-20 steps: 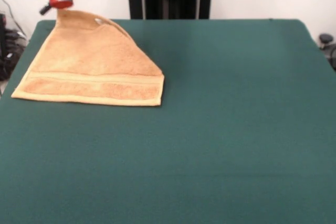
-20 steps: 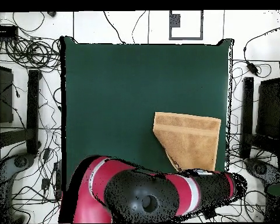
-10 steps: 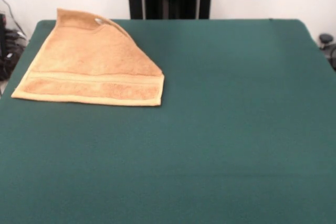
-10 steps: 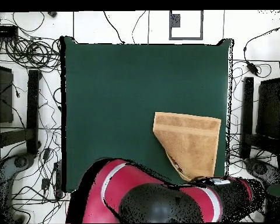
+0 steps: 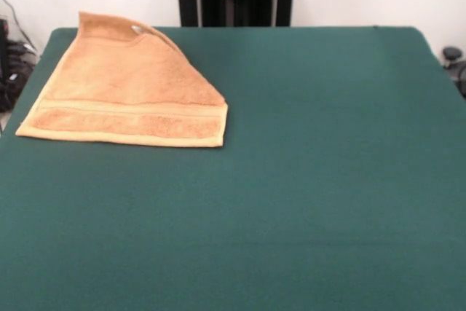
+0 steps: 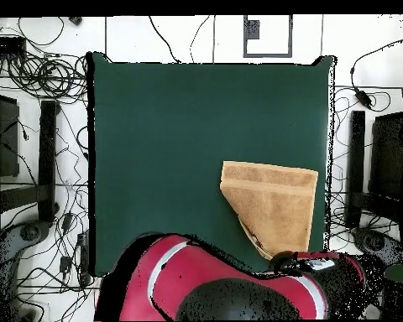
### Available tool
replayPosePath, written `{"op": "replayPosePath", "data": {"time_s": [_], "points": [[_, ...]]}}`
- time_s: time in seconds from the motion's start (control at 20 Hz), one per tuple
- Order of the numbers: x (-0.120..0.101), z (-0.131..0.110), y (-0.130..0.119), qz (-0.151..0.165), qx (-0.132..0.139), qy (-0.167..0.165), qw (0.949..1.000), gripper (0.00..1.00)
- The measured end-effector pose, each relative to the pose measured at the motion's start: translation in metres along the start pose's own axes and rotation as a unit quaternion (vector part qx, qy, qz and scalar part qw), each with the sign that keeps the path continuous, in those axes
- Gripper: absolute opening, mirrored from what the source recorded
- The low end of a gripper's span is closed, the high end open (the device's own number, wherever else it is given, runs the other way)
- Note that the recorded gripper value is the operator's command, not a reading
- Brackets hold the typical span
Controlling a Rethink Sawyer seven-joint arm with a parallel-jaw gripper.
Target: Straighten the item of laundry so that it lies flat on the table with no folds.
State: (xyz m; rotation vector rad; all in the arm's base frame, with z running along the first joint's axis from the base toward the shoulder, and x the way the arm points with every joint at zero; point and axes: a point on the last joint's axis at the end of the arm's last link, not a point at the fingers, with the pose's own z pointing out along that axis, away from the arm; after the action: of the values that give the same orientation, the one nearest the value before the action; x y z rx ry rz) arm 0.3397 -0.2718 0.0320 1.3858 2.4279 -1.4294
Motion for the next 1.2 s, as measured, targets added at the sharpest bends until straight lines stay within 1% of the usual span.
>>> {"op": "replayPosePath", "data": {"time_s": [0.15,0.4,0.6,0.75,0.9,1.0,1.2], "points": [[0.001,-0.007,0.002,0.005,0.006,0.011,0.9999,1.0],[-0.001,-0.02,0.006,0.016,0.007,0.032,0.9993,1.0],[-0.008,-0.037,0.008,0.038,0.008,0.066,0.9971,1.0],[-0.012,-0.046,0.009,0.046,0.01,0.081,0.9956,1.0],[-0.021,-0.059,0.01,0.057,0.013,0.108,0.9924,1.0],[-0.026,-0.066,0.013,0.056,0.012,0.12,0.9911,1.0],[-0.039,-0.076,0.021,0.035,0.004,0.134,0.9904,1.0]]}}
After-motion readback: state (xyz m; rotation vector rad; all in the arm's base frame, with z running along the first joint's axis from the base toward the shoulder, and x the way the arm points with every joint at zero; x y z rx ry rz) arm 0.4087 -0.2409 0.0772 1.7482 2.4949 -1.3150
